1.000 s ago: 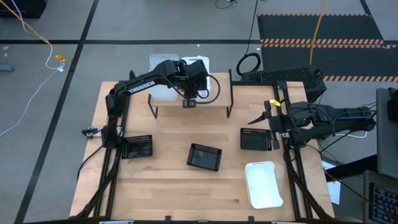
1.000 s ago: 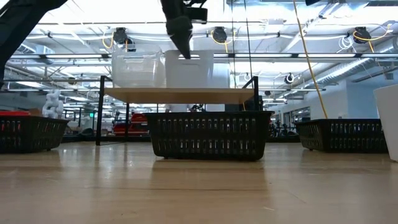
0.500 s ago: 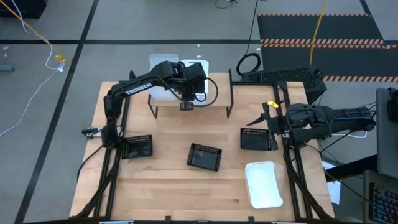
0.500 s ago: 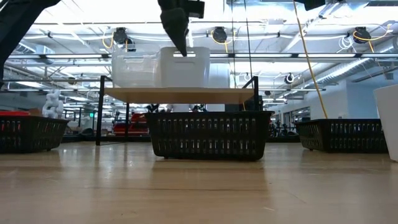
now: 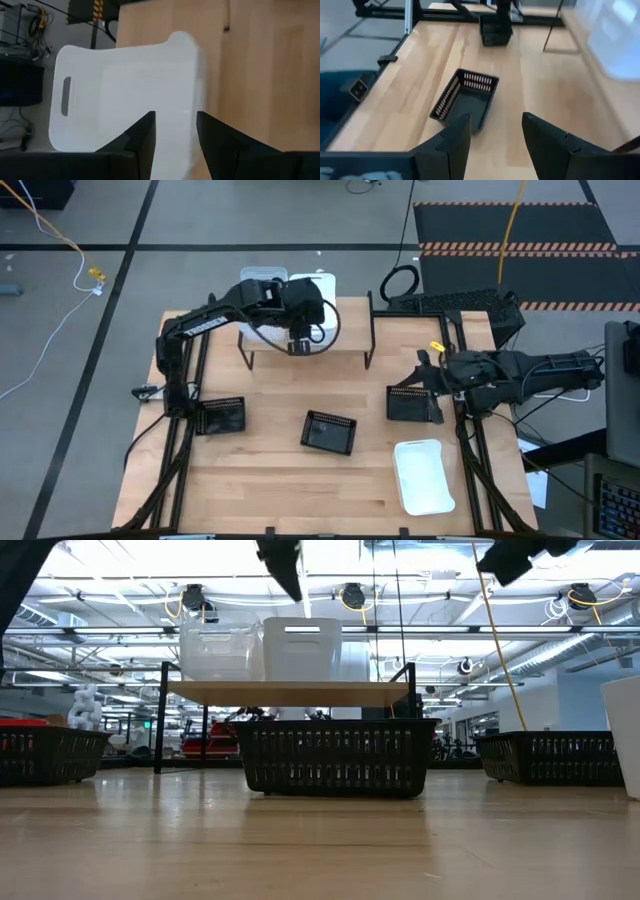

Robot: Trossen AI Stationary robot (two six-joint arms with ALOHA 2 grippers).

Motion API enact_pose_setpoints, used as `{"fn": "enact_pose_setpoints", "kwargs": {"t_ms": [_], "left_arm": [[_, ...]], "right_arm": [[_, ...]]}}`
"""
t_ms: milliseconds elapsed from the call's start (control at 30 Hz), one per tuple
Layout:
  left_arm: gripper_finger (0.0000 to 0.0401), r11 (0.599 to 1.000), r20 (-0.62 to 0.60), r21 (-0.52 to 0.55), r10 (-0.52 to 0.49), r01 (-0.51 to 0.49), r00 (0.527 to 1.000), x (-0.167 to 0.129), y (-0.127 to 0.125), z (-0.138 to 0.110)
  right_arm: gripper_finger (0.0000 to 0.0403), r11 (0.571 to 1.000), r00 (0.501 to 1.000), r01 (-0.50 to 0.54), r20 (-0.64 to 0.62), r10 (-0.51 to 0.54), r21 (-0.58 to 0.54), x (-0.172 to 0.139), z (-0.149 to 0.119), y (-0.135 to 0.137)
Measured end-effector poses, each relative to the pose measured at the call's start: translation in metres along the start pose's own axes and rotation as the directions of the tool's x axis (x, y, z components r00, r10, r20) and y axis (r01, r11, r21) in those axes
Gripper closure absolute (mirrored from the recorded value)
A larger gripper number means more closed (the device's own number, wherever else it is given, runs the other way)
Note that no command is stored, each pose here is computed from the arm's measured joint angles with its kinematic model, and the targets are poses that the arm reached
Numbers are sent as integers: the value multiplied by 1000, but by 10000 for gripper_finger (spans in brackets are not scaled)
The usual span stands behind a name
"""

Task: Stack baskets on shelf by color
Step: Stack the left white bin on top of the white bin on the shelf, then stack the white bin on top of the white bin on the shelf

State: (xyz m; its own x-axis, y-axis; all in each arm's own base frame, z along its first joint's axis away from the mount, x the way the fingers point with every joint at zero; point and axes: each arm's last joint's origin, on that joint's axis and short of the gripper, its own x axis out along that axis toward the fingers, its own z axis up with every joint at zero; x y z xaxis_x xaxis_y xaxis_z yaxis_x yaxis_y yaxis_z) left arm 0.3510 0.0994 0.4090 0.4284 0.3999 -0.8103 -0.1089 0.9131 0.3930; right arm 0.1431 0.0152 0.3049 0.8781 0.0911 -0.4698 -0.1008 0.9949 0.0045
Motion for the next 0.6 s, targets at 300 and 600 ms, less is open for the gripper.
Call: {"fn": "enact_pose_setpoints", "kwargs": {"t_ms": [300,600], "left_arm": [[256,989,134,-98,-99,112,986,-23,-77,23],[256,972,578,151,-236,182,781,21,-208,51]], "right_arm": [[232,955,977,-139,-123,176,260,39,-26,34],[232,953,962,-45,-245,123,301,34,-28,77]]}}
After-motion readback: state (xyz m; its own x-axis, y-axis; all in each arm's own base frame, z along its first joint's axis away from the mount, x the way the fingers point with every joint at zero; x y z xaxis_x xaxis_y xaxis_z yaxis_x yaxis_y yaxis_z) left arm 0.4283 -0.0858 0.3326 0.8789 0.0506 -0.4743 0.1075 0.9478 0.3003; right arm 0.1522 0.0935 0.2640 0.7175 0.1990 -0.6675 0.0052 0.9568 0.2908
